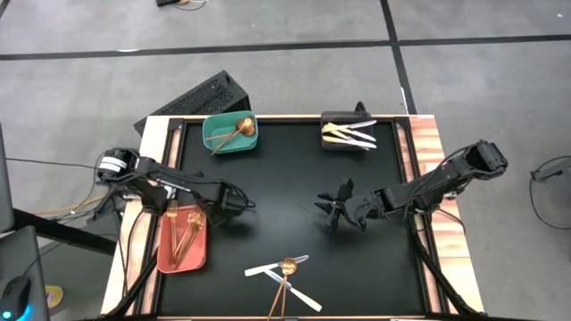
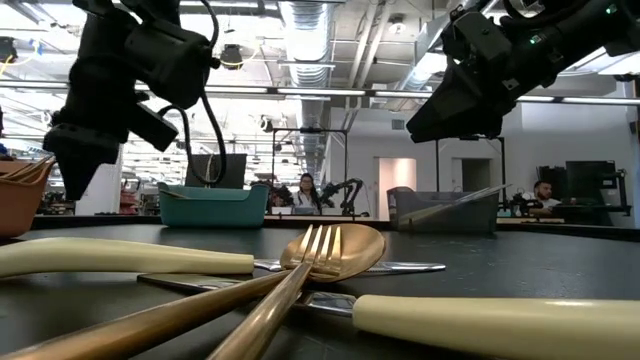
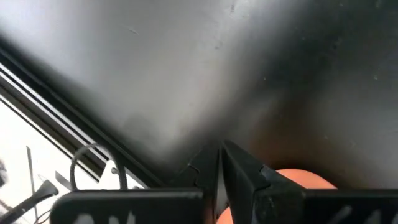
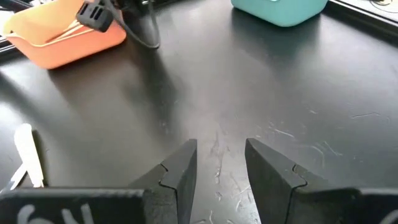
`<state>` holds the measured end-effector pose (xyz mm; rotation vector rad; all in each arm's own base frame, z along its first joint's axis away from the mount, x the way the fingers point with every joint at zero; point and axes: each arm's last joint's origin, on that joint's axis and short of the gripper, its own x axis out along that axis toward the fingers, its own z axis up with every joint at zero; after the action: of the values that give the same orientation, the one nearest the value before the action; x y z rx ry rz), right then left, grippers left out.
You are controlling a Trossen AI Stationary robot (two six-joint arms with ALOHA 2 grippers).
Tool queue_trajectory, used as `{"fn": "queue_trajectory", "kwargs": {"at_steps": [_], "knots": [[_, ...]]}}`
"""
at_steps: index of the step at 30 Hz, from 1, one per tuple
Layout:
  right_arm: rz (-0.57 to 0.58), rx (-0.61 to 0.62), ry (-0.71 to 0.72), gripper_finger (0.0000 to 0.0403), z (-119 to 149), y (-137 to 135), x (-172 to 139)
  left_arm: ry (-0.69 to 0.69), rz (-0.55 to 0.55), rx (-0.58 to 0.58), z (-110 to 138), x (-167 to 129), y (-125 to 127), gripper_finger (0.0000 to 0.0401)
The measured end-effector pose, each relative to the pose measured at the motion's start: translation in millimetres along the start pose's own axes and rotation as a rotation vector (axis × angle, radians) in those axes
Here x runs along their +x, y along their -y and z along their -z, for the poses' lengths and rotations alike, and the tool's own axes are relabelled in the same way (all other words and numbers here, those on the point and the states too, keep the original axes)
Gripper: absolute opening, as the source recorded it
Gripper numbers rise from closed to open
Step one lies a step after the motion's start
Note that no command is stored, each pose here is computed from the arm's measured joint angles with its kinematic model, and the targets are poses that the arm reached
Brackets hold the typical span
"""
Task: Sort silverware by color (type)
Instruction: Adjust the orange bin on the table, then put the yellow knife into the black bin
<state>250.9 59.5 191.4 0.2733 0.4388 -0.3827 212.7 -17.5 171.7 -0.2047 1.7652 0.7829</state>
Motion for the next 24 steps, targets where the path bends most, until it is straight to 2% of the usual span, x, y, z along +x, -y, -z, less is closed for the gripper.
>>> {"fn": "queue_trajectory", "kwargs": {"at_steps": [10, 15, 24], "knots": [[0.000, 0.000, 0.000, 0.0155, 0, 0, 0, -0.007, 0.050, -0.004, 23, -6, 23, 0.0000], [0.000, 0.000, 0.000, 0.0155, 0, 0, 0, 0.052, 0.139, 0.042, 29, -9, 40, 0.0000], [-0.004, 0.007, 0.006, 0.0155, -1, 0, 0, 0.314, 0.146, 0.082, 18, -30, 51, 0.0000]]}}
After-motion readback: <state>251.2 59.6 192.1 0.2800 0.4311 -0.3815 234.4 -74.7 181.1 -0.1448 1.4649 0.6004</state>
